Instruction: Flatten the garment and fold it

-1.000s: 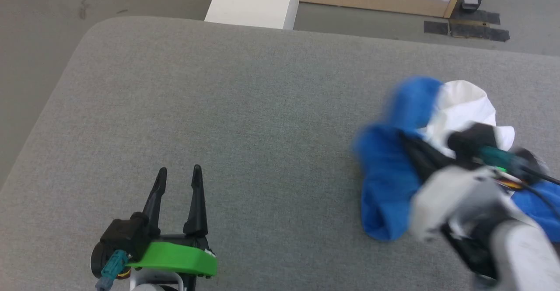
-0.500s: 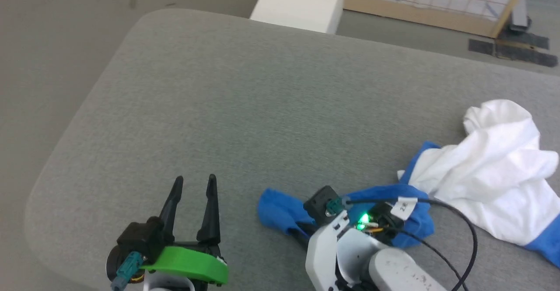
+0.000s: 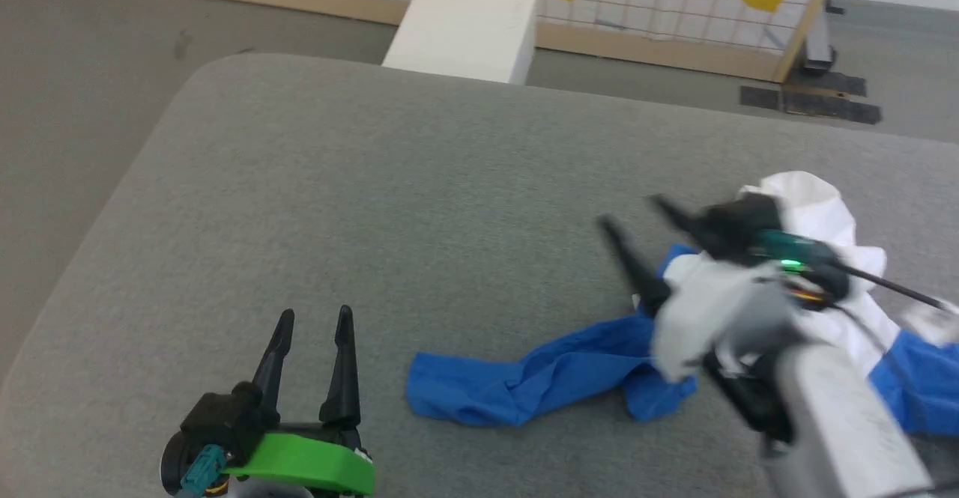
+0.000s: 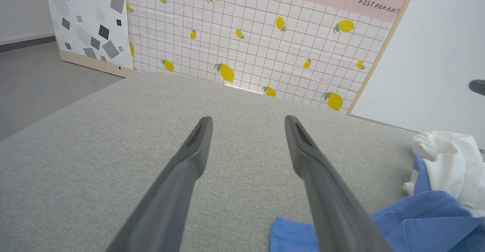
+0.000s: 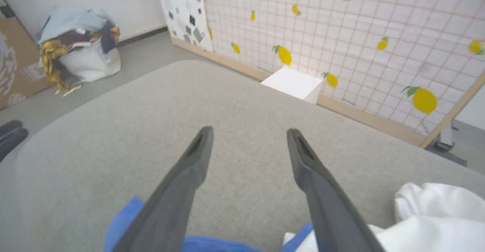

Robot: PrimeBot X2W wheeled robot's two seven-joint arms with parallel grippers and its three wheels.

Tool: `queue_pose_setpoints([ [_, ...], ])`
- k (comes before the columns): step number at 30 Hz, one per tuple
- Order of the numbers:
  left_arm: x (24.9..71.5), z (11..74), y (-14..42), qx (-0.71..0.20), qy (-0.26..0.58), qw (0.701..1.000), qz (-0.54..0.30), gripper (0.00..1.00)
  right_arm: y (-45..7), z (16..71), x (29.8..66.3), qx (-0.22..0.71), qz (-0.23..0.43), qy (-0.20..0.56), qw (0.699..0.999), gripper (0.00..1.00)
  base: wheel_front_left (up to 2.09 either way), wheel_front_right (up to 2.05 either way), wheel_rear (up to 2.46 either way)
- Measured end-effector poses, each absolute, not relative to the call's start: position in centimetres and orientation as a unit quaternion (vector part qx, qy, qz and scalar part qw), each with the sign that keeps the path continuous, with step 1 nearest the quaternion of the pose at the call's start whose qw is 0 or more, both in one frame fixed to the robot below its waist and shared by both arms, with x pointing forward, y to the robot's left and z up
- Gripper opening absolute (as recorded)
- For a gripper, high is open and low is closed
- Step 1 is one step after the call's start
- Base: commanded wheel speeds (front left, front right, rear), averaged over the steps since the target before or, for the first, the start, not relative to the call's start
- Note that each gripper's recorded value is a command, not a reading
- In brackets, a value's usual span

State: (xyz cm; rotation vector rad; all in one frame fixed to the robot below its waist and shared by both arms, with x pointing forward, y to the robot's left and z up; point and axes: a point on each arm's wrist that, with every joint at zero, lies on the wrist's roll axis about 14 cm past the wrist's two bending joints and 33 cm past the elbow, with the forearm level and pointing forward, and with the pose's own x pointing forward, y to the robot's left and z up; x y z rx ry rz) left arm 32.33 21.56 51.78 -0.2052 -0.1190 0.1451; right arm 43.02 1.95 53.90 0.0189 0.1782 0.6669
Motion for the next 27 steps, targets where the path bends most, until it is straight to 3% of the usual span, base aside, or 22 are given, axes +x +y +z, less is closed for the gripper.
queue_pose_setpoints([
  [5, 33.8, 52.8, 19.6, -0.097, -0.073, 0.992, 0.031, 1.0, -10.4, 54.0, 42.3, 0.007, 0.153, 0.067, 0.986, 1.0, 0.0, 0.0, 0.0],
  [12, 35.7, 52.9, 17.2, -0.088, -0.071, 0.993, -0.015, 1.0, -20.7, 51.3, 36.1, 0.031, 0.006, 0.081, 0.996, 1.0, 0.0, 0.0, 0.0],
  [15, 36.5, 52.5, 16.0, -0.07, -0.062, 0.995, -0.044, 1.0, -22.4, 50.1, 34.5, 0.045, -0.022, 0.087, 0.995, 1.0, 0.0, 0.0, 0.0],
  [21, 38.6, 51.3, 10.8, -0.029, -0.013, 0.986, -0.163, 1.0, -22.9, 49.5, 34.7, 0.055, -0.035, 0.077, 0.995, 1.0, 0.0, 0.0, 0.0],
  [27, 38.9, 44.5, 6.4, 0.039, 0.171, 0.944, -0.279, 1.0, -22.3, 49.1, 36.7, 0.057, -0.027, 0.077, 0.995, 1.0, 0.0, 0.0, 0.0],
])
